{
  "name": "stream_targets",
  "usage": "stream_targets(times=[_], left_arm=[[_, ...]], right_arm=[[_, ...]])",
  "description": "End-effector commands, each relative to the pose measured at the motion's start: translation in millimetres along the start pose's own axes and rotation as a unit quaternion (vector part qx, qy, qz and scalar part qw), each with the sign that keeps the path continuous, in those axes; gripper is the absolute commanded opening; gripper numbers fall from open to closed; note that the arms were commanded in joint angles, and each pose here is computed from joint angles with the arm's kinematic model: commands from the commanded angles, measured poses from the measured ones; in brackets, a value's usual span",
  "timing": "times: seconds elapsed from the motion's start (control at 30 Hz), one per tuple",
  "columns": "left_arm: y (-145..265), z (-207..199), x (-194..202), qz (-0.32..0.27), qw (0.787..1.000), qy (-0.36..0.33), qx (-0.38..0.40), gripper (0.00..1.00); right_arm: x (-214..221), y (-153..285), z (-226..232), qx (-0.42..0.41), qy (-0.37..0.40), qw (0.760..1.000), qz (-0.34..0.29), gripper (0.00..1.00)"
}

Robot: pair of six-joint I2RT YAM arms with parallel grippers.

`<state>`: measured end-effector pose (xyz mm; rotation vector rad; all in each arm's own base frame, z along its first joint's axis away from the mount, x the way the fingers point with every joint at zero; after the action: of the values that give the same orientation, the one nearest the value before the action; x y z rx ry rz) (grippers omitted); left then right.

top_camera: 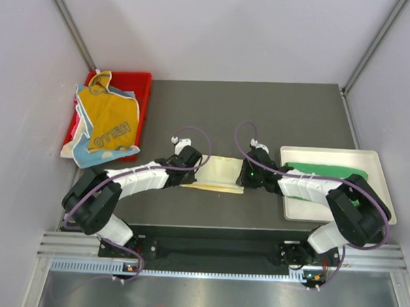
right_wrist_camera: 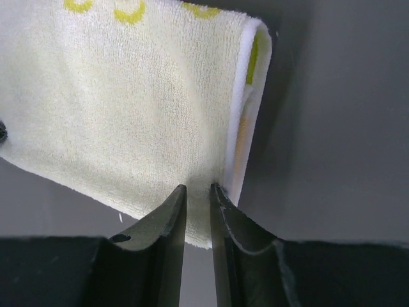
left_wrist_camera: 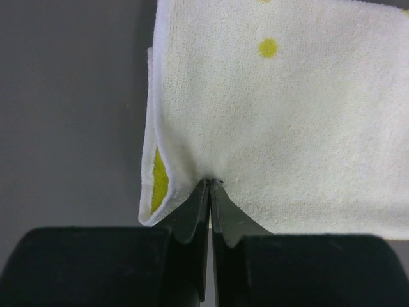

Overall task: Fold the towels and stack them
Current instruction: Fold the towel

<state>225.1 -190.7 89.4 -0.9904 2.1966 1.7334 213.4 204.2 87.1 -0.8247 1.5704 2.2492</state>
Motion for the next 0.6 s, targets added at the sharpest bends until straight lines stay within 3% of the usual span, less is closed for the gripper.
stream_targets(times=[0.0, 0.2, 0.33, 0.43, 0.5, 0.57], left_arm=[[21, -3, -5, 0.019, 1.000, -0.014, 0.016, 0.09], [51, -48, -29, 0.028, 0.992, -0.007, 0.122, 0.10], [44, -68, -23, 0.053, 0.980, 0.008, 0.194, 0.13], [34, -78, -11, 0.074, 0.969, 0.011, 0.235, 0.12], [28, -77, -7, 0.075, 0.973, 0.008, 0.219, 0.11], [21, -66, -6, 0.047, 0.987, 0.005, 0.154, 0.07]], right_arm=[[-1, 16, 3, 0.001, 0.003, 1.000, -0.003, 0.22], [-15, 42, 1, 0.022, 0.000, 0.999, -0.037, 0.29], [-21, 40, -6, 0.034, -0.008, 0.998, -0.054, 0.45], [-27, 28, -7, 0.024, -0.011, 0.998, -0.061, 0.52], [-38, 21, -4, 0.022, 0.000, 0.997, -0.067, 0.53], [-42, 12, -1, 0.017, 0.009, 0.998, -0.061, 0.54]])
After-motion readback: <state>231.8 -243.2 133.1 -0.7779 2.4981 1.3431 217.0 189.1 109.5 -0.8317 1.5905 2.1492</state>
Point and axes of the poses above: each gripper's point midway between its finger pads, its own y axis back along the fingers, its own z axis along the line the jaws close on, x = y × z, the point moved 8 cm from there along y, back along the fingers, and after that the axes turned 15 degrees about y, right-handed, at the moved point
